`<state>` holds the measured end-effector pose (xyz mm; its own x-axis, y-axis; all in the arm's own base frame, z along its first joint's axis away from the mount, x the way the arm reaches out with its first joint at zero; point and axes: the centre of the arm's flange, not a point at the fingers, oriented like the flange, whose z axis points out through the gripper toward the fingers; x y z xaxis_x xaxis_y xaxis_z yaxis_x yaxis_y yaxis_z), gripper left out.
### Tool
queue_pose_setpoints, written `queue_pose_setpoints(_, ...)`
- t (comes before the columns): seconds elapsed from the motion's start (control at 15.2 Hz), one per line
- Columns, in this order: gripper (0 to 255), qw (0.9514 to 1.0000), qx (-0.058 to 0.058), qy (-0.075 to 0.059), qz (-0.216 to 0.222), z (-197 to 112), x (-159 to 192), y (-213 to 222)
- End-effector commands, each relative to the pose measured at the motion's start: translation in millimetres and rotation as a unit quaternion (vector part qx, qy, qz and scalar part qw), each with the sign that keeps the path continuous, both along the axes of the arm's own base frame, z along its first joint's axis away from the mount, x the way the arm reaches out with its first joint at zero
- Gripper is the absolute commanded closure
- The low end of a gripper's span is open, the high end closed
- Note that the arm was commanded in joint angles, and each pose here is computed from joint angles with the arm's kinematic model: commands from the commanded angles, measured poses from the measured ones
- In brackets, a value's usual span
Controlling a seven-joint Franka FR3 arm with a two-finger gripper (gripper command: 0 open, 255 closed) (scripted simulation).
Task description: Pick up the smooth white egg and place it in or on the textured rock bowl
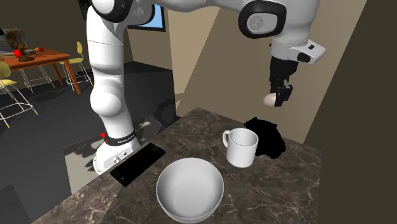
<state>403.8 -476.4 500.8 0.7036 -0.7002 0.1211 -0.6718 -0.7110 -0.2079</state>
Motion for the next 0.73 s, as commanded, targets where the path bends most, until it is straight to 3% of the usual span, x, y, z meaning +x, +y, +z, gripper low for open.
queue_pose_setpoints(0.0, 255, 1.0, 0.0, 0.0, 0.0, -9.2, 1.1, -2.0)
queue_pose_setpoints(0.66, 255, 1.0, 0.0, 0.0, 0.0, -62.1, 1.1, -2.0)
